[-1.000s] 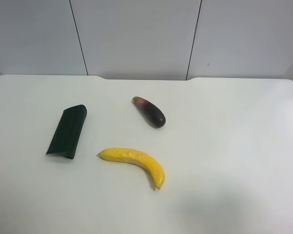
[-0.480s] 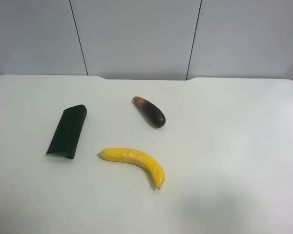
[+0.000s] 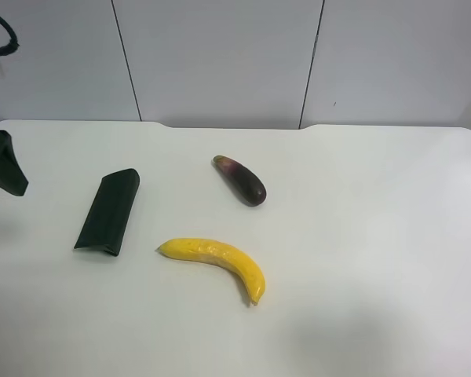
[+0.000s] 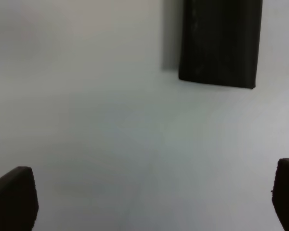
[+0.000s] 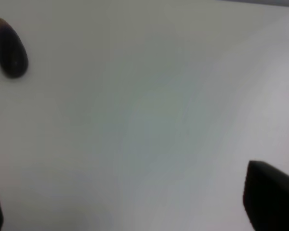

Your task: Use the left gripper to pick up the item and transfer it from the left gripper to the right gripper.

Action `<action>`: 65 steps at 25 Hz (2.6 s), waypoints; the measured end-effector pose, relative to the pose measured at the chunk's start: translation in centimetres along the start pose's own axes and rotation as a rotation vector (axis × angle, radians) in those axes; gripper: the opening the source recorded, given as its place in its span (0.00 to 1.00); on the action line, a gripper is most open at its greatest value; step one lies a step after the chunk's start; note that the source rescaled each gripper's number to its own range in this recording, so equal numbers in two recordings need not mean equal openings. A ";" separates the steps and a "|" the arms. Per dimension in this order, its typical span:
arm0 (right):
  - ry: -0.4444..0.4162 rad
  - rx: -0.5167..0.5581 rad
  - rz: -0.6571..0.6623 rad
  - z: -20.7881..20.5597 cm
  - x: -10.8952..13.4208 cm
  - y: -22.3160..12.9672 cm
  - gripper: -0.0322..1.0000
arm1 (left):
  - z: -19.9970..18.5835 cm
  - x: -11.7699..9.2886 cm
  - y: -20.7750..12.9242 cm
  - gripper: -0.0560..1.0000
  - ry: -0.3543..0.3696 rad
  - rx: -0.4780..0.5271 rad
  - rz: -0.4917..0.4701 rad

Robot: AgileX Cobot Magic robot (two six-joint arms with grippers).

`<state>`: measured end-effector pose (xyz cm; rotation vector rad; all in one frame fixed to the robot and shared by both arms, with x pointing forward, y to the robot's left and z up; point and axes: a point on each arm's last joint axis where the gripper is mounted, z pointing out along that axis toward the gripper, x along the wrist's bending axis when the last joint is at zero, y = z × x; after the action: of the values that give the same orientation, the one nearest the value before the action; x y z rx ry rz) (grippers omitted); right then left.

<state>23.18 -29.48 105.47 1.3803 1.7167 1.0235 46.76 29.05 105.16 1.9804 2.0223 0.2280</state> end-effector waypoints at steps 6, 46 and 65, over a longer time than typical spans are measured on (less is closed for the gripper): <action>0.000 0.000 0.000 0.0 0.0 0.0 1.00 | 3.5 -3.4 0.9 1.00 -0.038 0.058 0.008; 0.000 0.000 0.000 0.0 0.0 0.0 1.00 | 17.4 -5.9 1.8 1.00 0.027 0.175 0.066; 0.000 0.000 0.000 0.0 0.0 0.0 1.00 | 19.0 -5.8 1.6 0.26 0.030 0.186 0.068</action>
<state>23.18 -29.48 105.47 1.3803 1.7167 1.0235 54.41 21.54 88.41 2.1711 2.0641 0.0872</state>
